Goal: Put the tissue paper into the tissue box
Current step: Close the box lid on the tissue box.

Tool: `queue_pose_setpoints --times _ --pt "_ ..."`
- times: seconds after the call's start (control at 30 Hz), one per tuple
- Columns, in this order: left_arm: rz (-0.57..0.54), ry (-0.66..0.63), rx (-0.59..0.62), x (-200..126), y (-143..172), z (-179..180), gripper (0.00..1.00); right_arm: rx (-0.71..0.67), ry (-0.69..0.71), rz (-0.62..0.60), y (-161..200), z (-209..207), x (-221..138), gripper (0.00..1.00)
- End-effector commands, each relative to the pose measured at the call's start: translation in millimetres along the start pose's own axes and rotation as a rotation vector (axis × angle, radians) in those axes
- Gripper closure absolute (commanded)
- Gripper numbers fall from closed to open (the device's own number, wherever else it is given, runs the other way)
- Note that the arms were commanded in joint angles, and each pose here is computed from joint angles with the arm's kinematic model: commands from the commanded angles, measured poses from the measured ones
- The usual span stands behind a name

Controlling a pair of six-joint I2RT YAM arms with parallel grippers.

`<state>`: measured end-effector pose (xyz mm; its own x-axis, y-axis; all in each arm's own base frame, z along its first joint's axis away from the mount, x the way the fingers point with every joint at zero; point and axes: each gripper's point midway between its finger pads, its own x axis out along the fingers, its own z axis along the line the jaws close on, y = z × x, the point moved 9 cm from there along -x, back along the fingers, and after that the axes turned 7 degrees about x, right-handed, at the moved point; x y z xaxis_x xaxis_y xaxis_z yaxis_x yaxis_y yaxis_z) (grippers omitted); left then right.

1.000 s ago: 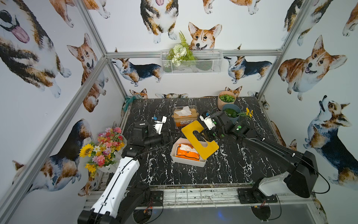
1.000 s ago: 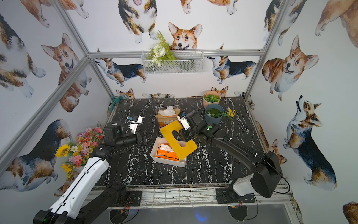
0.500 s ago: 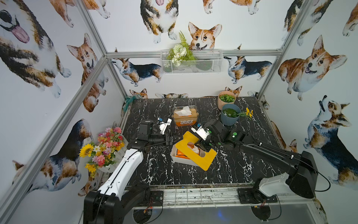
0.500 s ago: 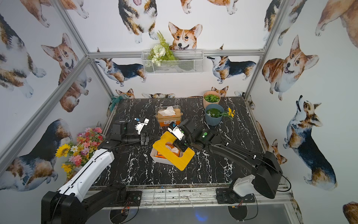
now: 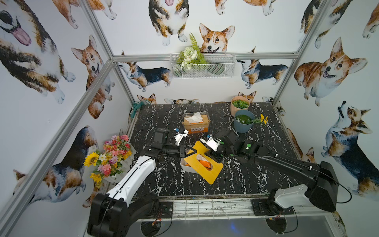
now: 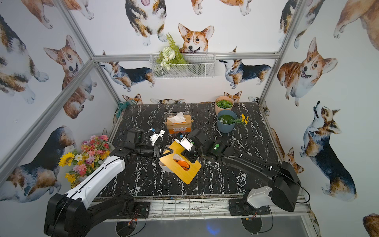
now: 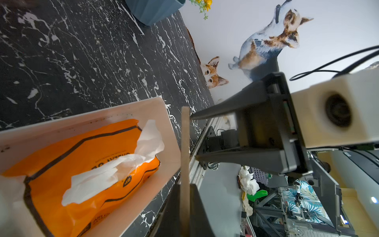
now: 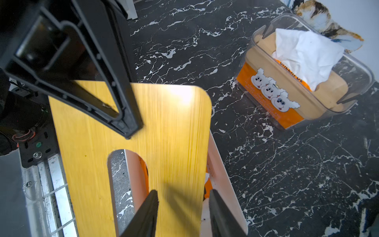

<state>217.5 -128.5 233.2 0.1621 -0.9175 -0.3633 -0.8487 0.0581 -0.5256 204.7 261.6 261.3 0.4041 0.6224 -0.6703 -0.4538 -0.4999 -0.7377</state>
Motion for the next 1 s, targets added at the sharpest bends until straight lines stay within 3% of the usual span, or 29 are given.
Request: queue_pose_setpoints --times 0.0,0.13,0.27,0.43,0.67,0.97 --pt "-0.036 0.041 0.001 1 1 1 1.00 -0.003 0.018 -0.078 -11 0 -4 0.93" --pt "-0.097 0.083 -0.013 -1 -1 -4 1.00 0.042 0.032 -0.149 -20 -1 -16 0.61" --pt "-0.152 0.117 -0.029 -4 -4 -8 1.00 0.124 -0.005 -0.267 -28 2 -36 0.42" --pt "-0.240 0.174 -0.061 -14 -10 -13 1.00 0.322 -0.147 -0.437 -34 9 -65 0.21" --pt "-0.331 0.211 -0.081 -27 -20 -16 1.00 0.612 -0.303 -0.577 -30 -10 -103 0.17" --pt "-0.428 0.284 -0.147 -36 -31 -12 1.00 0.933 -0.370 -0.635 19 -41 -124 0.15"
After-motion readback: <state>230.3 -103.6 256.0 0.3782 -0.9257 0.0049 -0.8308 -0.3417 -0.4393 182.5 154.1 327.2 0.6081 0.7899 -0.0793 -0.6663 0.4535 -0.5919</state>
